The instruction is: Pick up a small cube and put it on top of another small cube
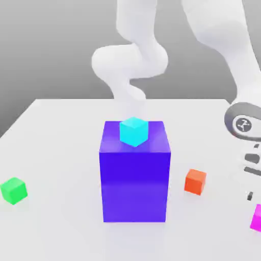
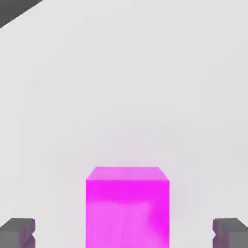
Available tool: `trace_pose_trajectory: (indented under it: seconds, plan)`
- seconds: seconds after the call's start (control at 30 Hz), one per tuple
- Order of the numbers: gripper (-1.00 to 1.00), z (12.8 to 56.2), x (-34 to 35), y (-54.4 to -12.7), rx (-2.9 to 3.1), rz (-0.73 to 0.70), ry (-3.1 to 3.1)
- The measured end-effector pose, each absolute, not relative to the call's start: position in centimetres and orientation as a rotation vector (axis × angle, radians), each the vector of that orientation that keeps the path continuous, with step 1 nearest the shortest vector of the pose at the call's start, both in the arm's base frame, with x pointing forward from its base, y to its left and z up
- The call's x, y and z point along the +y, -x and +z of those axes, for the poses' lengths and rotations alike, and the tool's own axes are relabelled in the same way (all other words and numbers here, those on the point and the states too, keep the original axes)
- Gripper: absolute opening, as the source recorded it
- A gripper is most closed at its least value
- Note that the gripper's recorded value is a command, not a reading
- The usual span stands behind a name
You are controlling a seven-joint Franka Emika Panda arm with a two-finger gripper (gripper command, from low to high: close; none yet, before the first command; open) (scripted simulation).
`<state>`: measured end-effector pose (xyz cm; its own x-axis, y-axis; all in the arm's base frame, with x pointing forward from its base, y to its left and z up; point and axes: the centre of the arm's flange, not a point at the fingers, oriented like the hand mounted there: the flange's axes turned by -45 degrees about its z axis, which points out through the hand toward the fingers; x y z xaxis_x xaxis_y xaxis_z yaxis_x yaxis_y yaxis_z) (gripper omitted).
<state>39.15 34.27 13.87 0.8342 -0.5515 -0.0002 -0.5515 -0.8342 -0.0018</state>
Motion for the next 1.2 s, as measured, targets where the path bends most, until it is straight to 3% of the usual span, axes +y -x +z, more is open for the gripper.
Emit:
trace_pose_trajectory:
  seconds: [0.03,0.27,0.4,0.47,0.67,0.83,1.0,1.2]
  plan:
    - [-1.0,13.1,34.3,-39.1,0.904,0.0,3.008]
    - [-1.0,13.2,34.3,-39.1,0.904,0.0,3.006]
    - [-1.0,18.1,34.3,-39.1,0.902,-0.001,3.005]
    - [-1.0,20.5,33.5,-41.3,0.92,-0.033,2.966]
    - [-1.0,22.4,20.9,-48.4,1.415,-0.067,2.759]
    - [-1.0,23.4,8.7,-51.0,1.84,-0.08,2.502]
    - [-1.0,24.4,-3.6,-50.6,2.218,-0.091,2.174]
    - [-1.0,25.7,-17.4,-46.4,2.592,-0.102,1.699]
